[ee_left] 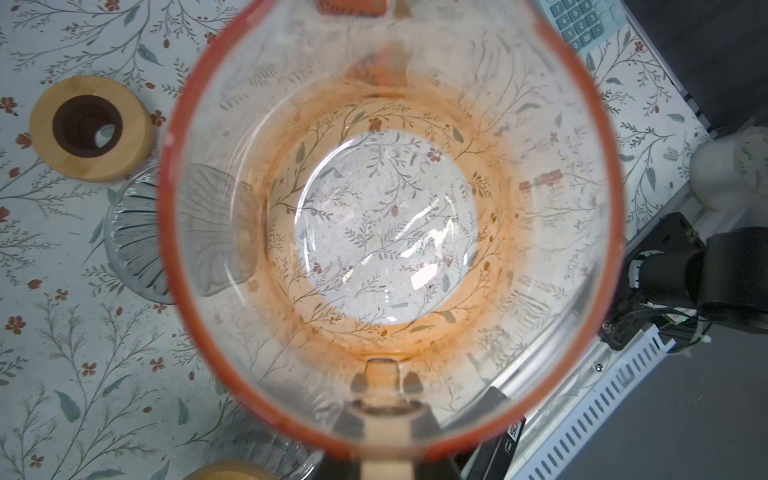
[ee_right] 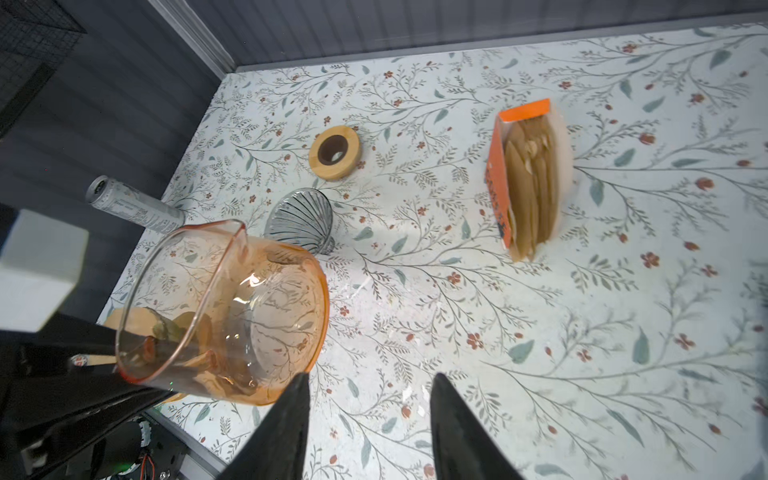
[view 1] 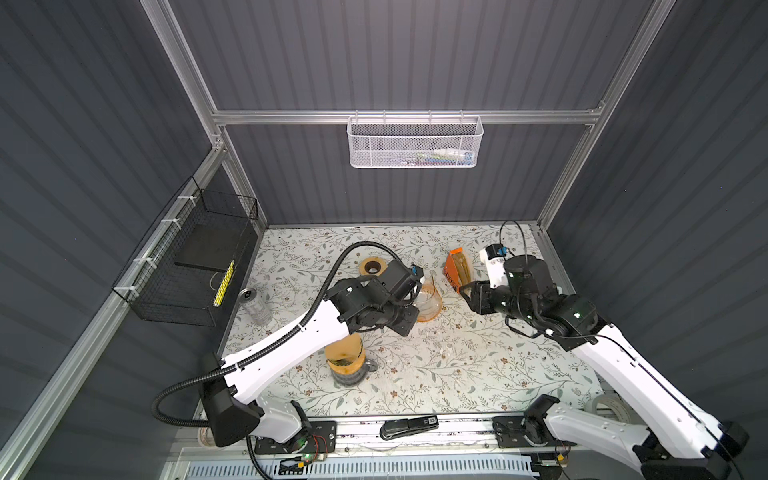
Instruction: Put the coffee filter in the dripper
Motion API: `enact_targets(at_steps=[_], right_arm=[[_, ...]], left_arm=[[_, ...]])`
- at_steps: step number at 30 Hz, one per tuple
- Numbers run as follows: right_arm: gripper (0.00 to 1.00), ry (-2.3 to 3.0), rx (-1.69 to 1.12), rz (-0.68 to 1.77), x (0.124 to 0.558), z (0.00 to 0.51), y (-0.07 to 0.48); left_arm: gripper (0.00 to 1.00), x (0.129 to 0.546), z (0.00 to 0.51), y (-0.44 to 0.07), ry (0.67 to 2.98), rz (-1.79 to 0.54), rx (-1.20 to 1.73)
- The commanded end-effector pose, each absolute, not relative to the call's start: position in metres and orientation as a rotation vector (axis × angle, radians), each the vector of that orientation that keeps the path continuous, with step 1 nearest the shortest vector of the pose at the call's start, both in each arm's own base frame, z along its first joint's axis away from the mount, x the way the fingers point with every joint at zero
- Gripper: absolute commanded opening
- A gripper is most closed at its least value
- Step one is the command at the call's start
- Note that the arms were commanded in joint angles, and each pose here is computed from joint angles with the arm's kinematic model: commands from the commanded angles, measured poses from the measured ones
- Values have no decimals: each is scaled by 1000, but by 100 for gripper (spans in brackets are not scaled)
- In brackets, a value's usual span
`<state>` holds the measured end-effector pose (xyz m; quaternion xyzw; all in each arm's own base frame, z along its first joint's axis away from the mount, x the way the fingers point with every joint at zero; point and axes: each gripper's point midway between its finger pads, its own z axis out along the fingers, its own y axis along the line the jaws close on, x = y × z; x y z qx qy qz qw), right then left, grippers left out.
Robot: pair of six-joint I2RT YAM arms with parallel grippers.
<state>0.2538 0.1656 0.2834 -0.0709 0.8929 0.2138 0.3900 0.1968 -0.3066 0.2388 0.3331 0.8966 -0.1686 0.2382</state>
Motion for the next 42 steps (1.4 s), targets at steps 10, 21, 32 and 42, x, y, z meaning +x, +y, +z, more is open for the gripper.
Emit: enact_targets(at_steps=[10, 21, 32, 42], right_arm=[[50, 2284, -49, 566, 246, 266, 127], [50, 2271, 16, 657, 253, 266, 117], [51, 2273, 50, 697, 259, 262, 114], [51, 2298, 68, 710, 265, 249, 115]], left_arm=[[0, 158, 182, -357, 2414, -389, 1129], [0, 139, 141, -380, 2380, -411, 1211], [0, 136, 103, -371, 2449, -338, 1181], [0, 130, 83, -366, 2497, -345, 1163]])
